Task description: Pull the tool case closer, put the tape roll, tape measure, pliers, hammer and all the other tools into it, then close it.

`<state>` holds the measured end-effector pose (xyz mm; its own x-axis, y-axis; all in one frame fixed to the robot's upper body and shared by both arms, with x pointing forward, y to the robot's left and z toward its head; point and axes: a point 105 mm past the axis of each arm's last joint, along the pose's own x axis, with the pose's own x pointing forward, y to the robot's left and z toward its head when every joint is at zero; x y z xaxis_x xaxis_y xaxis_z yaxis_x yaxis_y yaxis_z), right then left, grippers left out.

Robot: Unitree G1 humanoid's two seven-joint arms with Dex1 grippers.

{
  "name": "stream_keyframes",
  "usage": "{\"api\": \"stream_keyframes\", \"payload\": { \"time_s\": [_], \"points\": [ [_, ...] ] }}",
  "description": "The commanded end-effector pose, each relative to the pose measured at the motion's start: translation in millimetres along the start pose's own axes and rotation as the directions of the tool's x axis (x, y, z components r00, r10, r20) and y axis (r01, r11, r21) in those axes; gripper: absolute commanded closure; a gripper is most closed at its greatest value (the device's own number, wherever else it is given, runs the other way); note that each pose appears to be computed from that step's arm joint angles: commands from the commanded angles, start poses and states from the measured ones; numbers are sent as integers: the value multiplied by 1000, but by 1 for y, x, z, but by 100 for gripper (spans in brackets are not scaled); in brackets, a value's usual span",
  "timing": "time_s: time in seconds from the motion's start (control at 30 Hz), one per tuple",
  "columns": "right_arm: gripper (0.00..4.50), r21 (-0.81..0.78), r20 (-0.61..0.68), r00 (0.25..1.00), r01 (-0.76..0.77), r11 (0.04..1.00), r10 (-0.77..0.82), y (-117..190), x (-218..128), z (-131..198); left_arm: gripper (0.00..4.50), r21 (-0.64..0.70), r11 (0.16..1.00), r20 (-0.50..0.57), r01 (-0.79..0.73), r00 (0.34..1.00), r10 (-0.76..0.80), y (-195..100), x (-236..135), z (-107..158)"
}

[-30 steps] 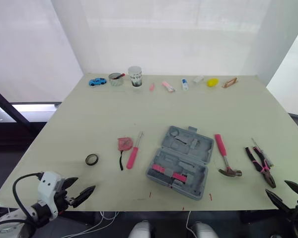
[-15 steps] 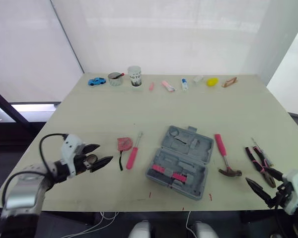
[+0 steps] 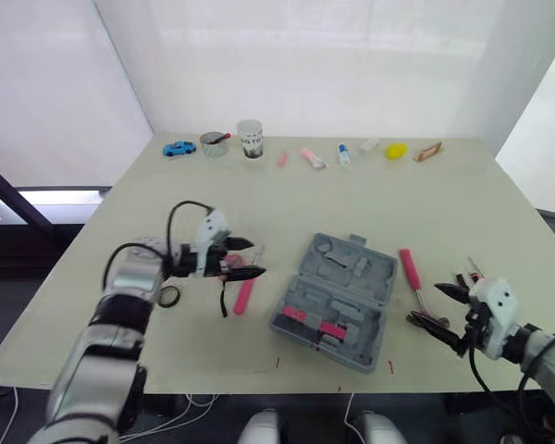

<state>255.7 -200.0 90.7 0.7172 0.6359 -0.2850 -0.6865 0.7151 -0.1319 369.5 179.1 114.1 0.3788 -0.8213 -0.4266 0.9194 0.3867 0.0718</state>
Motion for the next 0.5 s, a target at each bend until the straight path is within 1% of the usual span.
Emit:
{"api": "stream_keyframes", "payload": {
  "time_s": [0.03,0.07,0.1,0.13,0.17,0.2,0.23,0.27,0.33,0.43,0.5],
  "points": [
    [186,-62,-44,998,-37,997,35,1,8,1,96,85,995,-8,54,999,-54,3,8,9],
    [261,-74,-59,997,-51,996,46,1,10,0,170,96,993,-1,67,998,-68,3,12,11],
    [297,-87,-74,996,-65,994,59,2,13,0,199,106,991,0,84,996,-84,2,15,13],
    [338,-96,-87,994,-77,992,69,3,16,-1,242,115,988,-9,102,995,-102,1,17,13],
    [415,-108,-102,992,-90,990,80,3,19,-1,319,128,984,-17,123,992,-122,0,20,13],
    [435,-125,-118,989,-105,987,90,4,22,-2,338,145,980,-20,138,990,-137,-1,23,14],
    [450,-139,-136,986,-115,984,96,4,25,-3,426,158,976,-23,149,989,-147,-2,25,15],
    [450,-157,-164,981,-131,979,105,3,27,-5,441,169,972,-35,162,987,-159,-3,28,14],
    [450,-181,-206,972,-152,972,113,2,31,-10,441,193,963,-62,188,982,-180,-5,32,13],
    [450,-225,-252,961,-172,959,113,-1,37,-16,441,252,940,-185,229,965,-185,-8,39,1],
    [450,-240,-266,957,-183,953,117,-1,40,-18,441,256,938,-196,234,963,-187,-9,45,2]
  ]
}}
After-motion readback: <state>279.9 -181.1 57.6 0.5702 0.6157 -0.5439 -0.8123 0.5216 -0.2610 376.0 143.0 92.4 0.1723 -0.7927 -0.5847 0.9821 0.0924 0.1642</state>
